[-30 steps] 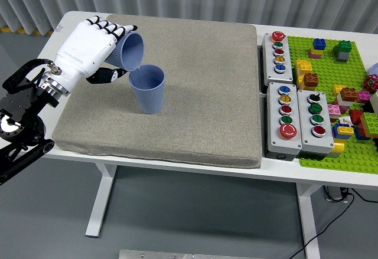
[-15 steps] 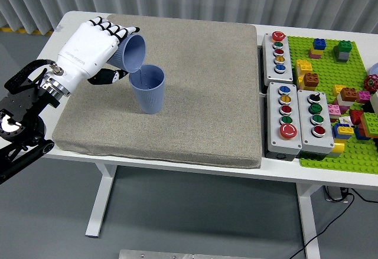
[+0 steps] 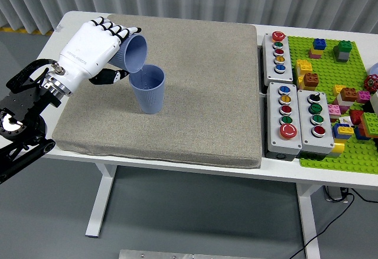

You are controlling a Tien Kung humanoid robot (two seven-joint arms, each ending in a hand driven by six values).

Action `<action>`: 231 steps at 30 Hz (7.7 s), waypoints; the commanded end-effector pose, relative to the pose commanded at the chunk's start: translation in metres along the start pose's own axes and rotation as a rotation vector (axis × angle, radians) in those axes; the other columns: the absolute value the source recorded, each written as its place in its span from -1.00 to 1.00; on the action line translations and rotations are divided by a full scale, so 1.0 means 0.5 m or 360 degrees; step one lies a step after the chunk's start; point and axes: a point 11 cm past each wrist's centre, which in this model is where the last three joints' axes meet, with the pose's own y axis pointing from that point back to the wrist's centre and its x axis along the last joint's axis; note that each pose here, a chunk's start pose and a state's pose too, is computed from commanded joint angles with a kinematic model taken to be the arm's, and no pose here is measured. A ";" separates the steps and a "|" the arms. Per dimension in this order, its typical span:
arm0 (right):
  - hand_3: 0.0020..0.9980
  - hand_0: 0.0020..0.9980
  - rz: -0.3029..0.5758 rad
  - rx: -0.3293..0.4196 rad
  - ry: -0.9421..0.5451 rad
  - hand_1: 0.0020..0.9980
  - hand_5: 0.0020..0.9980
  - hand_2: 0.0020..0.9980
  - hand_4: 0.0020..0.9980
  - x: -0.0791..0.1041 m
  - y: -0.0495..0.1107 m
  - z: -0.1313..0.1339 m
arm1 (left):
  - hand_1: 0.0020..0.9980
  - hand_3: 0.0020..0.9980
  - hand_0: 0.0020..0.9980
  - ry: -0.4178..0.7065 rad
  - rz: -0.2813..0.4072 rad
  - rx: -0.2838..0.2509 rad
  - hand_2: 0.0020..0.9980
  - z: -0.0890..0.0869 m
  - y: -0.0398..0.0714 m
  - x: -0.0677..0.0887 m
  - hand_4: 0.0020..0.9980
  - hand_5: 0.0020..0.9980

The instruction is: Pick cup pour cup place

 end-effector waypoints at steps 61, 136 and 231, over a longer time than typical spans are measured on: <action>0.23 0.39 -0.0001 -0.0009 0.0002 0.40 -0.37 0.26 -0.66 -0.001 0.000 0.005 | 0.09 0.13 0.34 -0.0021 0.0075 -0.0097 0.07 0.024 -0.010 0.014 0.14 -0.93; 0.23 0.39 -0.0022 -0.0004 0.0020 0.40 -0.37 0.26 -0.66 -0.011 0.000 0.001 | 0.14 0.10 0.32 0.2367 0.0781 0.1071 0.08 0.008 0.144 -0.239 0.19 -0.85; 0.22 0.40 -0.0021 -0.0002 0.0026 0.40 -0.39 0.25 -0.65 -0.010 0.000 -0.001 | 0.57 1.00 0.62 0.2128 0.0401 0.0956 0.83 0.048 0.165 -0.277 0.86 -0.25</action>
